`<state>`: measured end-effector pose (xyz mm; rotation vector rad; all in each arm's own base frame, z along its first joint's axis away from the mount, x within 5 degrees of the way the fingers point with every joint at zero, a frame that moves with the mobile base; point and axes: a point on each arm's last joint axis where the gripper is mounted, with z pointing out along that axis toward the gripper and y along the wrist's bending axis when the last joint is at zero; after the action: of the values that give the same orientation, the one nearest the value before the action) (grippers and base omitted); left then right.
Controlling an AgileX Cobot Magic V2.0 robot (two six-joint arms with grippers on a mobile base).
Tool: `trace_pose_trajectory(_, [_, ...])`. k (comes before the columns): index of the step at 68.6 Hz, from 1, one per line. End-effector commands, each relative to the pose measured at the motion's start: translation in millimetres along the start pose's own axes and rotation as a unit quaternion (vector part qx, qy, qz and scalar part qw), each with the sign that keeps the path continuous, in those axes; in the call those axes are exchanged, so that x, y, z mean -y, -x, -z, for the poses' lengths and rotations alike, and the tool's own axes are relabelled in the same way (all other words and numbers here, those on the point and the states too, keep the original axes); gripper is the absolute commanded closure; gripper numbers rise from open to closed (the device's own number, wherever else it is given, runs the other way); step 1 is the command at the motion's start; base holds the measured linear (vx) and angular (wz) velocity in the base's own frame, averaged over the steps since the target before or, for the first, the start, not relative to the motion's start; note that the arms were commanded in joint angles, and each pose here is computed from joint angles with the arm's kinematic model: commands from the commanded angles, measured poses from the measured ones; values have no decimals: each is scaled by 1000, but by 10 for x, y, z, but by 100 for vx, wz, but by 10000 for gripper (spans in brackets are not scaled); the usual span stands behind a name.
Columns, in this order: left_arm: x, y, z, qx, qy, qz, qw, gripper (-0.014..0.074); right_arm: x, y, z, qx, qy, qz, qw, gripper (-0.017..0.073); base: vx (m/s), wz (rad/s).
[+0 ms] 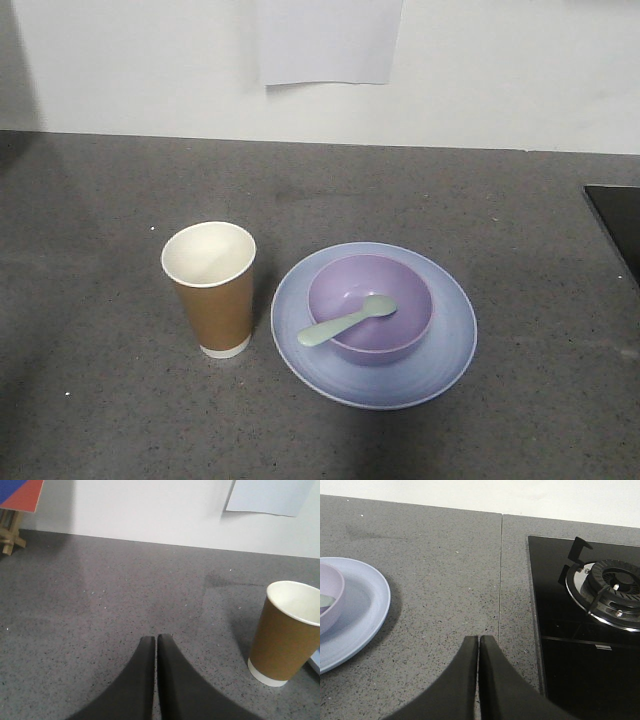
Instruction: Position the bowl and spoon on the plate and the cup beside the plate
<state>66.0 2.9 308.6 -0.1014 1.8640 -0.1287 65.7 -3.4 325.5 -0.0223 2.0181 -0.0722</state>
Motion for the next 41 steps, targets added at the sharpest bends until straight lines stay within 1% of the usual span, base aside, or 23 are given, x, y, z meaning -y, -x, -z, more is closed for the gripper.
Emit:
trace_pose_trajectory(1, [94,35,-12,59,-56,-34,996,601,18,125,34,41,-9,5,999,570,0,0])
trace_pose_trajectory(2, [105,9,-19,64,-64,-47,995,601,18,124,34,40,-9,5,999,570,0,0])
trace_pose_trajectory(3, [116,-19,-29,70,-72,-53,994,601,18,123,34,39,-9,5,999,570,0,0])
trace_pose_trajectory(5, [141,-66,-40,91,-91,-65,990,601,18,123,34,39,-9,5,999,570,0,0])
trace_pose_trajectory(6, [144,-109,-50,91,-96,-63,989,601,18,123,34,39,-9,5,999,570,0,0])
trace_pose_trajectory(7, [151,-139,-56,100,-102,-76,987,601,18,123,34,39,-9,5,999,570,0,0])
trace_pose_trajectory(9, [165,-188,-60,125,-116,-86,982,601,18,124,34,40,-9,5,999,570,0,0])
trace_pose_trajectory(13, [164,-329,-74,162,-131,-97,973,601,18,122,34,39,-9,5,999,570,0,0])
trace_pose_trajectory(14, [161,-356,-74,172,-132,-104,971,601,18,122,34,39,-9,5,999,570,0,0])
trace_pose_trajectory(16, [154,-398,-70,196,-134,-105,966,601,18,122,34,39,-9,5,999,570,0,0])
trace_pose_trajectory(22, [106,-546,-73,229,-124,-93,961,601,18,122,34,39,-9,5,999,570,0,0])
trace_pose_trajectory(32, [6,-766,-118,230,-79,-62,968,600,18,122,34,39,-9,5,999,570,0,0])
trace_pose_trajectory(41, [-55,-901,-150,226,-44,-52,972,600,18,123,34,40,-9,5,999,570,0,0])
